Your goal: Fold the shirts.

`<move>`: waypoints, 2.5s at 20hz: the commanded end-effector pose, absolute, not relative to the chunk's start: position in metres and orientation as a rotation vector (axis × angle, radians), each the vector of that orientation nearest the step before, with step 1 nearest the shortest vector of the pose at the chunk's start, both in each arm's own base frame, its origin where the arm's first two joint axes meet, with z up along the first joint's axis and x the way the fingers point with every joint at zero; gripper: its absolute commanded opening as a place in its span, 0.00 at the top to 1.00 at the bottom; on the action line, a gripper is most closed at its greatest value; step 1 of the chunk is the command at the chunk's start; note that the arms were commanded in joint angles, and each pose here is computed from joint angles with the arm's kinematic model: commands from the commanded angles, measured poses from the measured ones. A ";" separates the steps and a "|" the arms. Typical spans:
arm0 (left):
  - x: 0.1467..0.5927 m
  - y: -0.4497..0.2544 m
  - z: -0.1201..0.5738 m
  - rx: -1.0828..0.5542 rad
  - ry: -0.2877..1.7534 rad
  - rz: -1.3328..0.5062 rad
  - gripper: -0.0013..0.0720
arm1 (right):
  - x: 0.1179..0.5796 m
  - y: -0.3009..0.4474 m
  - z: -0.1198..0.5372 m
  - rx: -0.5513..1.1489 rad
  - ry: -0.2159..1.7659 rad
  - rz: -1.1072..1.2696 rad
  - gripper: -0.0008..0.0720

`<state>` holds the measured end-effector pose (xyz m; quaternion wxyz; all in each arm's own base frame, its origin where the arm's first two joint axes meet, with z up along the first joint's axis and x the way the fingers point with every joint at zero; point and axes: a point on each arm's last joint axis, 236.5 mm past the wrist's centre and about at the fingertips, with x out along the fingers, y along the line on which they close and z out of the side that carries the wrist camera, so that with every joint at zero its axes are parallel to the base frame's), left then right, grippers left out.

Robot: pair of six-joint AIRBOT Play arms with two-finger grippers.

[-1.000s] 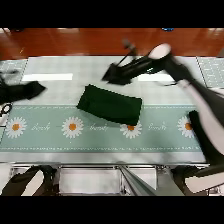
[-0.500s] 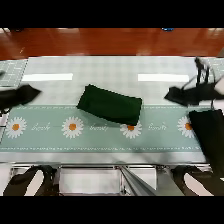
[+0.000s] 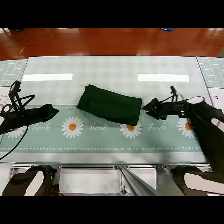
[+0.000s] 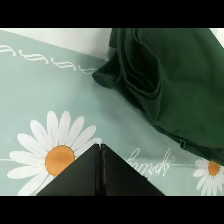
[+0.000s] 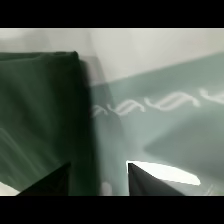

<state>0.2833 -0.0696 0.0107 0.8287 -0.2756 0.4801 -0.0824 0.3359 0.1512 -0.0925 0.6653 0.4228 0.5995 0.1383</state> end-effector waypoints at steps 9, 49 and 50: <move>0.286 -0.068 0.008 -0.591 1.009 -0.161 0.95 | 0.370 0.272 -0.039 0.699 1.401 0.742 0.96; 0.305 -0.055 0.017 -0.586 0.912 -0.119 0.95 | 0.189 -0.224 0.174 0.841 1.144 -0.634 0.96; 0.308 -0.053 0.018 -0.586 0.897 -0.113 0.95 | 0.162 -0.226 0.160 0.868 1.185 -0.722 0.96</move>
